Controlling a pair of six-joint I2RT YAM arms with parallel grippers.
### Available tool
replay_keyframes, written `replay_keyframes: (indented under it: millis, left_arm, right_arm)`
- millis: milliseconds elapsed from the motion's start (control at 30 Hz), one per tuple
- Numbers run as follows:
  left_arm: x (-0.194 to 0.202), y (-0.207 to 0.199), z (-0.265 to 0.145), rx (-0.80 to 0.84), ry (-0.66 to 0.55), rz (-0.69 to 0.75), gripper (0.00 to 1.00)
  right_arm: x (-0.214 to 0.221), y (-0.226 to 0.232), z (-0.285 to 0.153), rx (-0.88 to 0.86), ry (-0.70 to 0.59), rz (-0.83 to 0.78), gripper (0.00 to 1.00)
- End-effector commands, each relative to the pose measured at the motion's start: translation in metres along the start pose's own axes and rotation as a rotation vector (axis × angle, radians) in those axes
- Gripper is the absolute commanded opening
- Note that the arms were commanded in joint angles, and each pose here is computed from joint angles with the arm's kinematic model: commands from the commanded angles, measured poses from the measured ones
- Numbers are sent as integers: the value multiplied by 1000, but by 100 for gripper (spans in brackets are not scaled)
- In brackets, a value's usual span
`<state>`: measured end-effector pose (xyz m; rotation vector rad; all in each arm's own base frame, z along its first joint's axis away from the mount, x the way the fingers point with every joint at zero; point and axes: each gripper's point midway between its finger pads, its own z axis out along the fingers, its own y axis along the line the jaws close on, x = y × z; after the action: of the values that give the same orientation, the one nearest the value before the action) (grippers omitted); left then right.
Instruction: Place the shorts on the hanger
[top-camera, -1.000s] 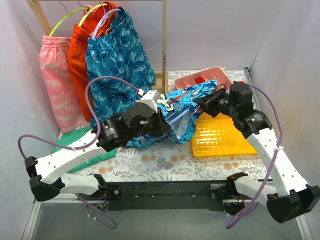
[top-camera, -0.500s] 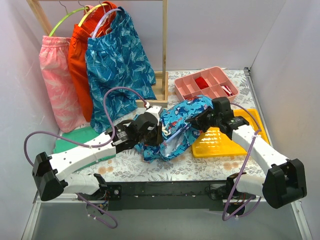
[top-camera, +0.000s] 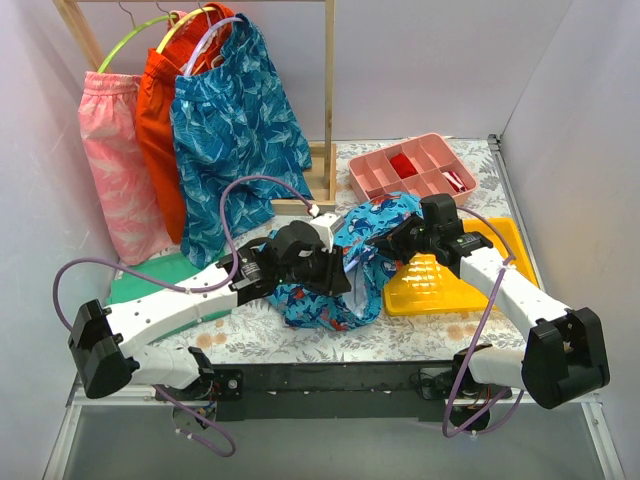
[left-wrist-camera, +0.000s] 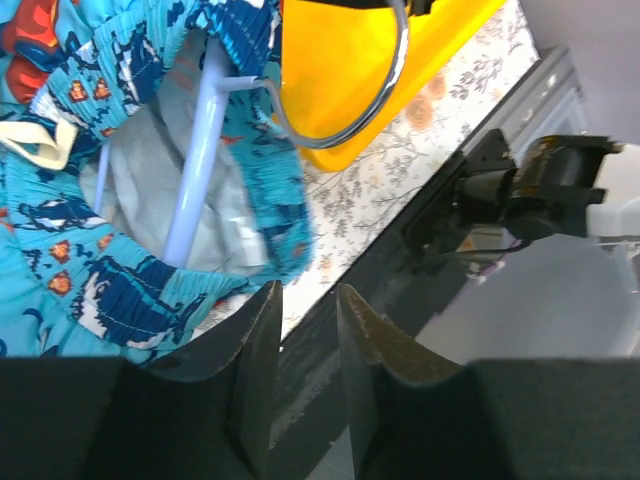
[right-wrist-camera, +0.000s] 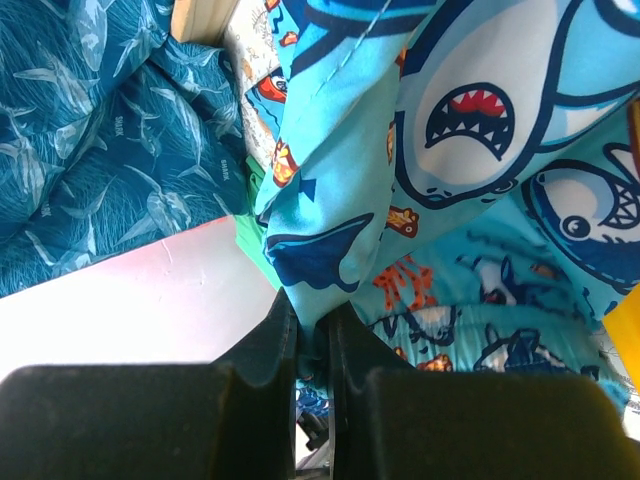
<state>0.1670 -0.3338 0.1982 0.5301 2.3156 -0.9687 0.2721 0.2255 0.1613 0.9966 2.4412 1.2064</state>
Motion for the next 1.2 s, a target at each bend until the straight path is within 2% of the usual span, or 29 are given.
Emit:
replay_keyframes:
  millis: [0, 267, 300, 400, 500, 633, 733, 900, 1033, 1167]
  left_arm:
    - [-20, -18, -12, 41, -34, -23, 33]
    - [-8, 11, -40, -87, -43, 27, 55]
    - [-7, 25, -44, -159, -60, 32, 58]
    - [19, 54, -58, -264, -10, 41, 64]
    - [41, 62, -59, -294, 30, 45, 66]
    - [58, 75, -49, -395, 19, 100, 71]
    - [63, 75, -40, -440, 6, 152, 74]
    - [46, 88, -35, -550, -105, 210, 76]
    - [36, 79, -24, -481, -180, 261, 73]
    - [43, 69, -13, -385, -174, 337, 68]
  right_arm:
    - [10, 24, -6, -80, 50, -21, 1]
    - [10, 28, -7, -82, 51, -24, 1]
    - [10, 27, -8, -81, 50, -27, 1]
    - [10, 27, -8, -79, 50, -26, 1]
    - [12, 27, -7, -78, 60, -28, 1]
    - [13, 28, -10, -81, 64, -29, 1]
    - [14, 29, -13, -82, 64, -34, 1]
    - [17, 32, -19, -91, 74, -42, 1]
    - [20, 34, -25, -100, 77, -49, 1]
    - [21, 36, -29, -105, 74, -56, 1]
